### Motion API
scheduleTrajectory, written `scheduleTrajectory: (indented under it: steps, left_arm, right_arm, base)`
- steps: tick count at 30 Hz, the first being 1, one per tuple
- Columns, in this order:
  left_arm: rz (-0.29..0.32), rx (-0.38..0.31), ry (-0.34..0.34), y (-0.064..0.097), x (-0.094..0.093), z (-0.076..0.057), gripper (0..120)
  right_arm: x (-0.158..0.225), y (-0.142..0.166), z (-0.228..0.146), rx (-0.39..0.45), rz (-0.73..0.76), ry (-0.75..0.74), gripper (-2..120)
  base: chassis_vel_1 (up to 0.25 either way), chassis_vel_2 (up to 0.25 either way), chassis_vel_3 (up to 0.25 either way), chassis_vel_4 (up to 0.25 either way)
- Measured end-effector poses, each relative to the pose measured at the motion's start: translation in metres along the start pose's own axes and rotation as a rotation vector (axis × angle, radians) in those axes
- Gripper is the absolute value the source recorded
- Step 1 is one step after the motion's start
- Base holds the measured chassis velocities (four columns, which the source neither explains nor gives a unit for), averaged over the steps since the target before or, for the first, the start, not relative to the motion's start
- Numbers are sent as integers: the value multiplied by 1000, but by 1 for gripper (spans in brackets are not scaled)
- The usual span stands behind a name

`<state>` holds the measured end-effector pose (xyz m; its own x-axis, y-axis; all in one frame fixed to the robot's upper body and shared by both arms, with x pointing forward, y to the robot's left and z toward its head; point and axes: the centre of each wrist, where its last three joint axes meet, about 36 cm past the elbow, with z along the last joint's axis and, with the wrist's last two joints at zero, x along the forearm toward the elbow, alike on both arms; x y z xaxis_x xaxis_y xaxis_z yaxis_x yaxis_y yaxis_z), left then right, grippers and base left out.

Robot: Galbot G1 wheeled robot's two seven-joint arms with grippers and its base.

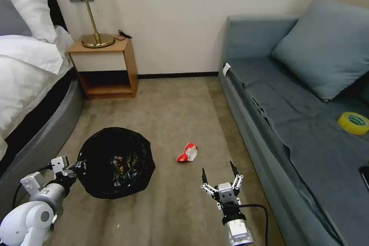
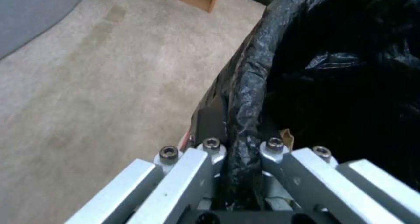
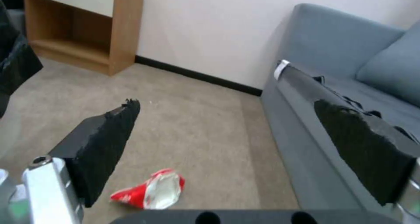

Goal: Pick up the trash bin, then pick up the garbage on the floor and place it into the trash bin.

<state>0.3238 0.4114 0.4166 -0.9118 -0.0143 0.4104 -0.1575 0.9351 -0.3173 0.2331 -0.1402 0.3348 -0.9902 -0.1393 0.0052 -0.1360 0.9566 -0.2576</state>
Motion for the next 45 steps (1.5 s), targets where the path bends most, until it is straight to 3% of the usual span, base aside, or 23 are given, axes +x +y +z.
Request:
scheduleTrajectory:
  steps: [21,28,32,35,38,45]
  left_arm:
    - [-9,7,-5,5,1,2,3]
    - [-11,14,-7,8,0,4,3]
    - [-9,10,-12,5,0,9,3]
    - [3,10,-25,0,3,9,3]
    - [3,19,-35,2,3,11,3]
    - [-13,47,-58,13,3,14,3]
  right_arm:
    - [-6,5,11,0,-25,-21,100]
    - [-27,12,13,-61,-88,-22,100]
    - [-43,29,8,-158,-153,95,100]
    - [-65,47,2,-245,-229,319,100]
    - [-89,58,-5,-294,-238,402,100]
    - [-154,82,-29,-342,-236,681,100]
  base:
    - [-163,167,169,-167]
    - [0,0,0,0]
    - [0,0,0,0]
    - [0,0,0,0]
    - [0,0,0,0]
    - [0,0,0,0]
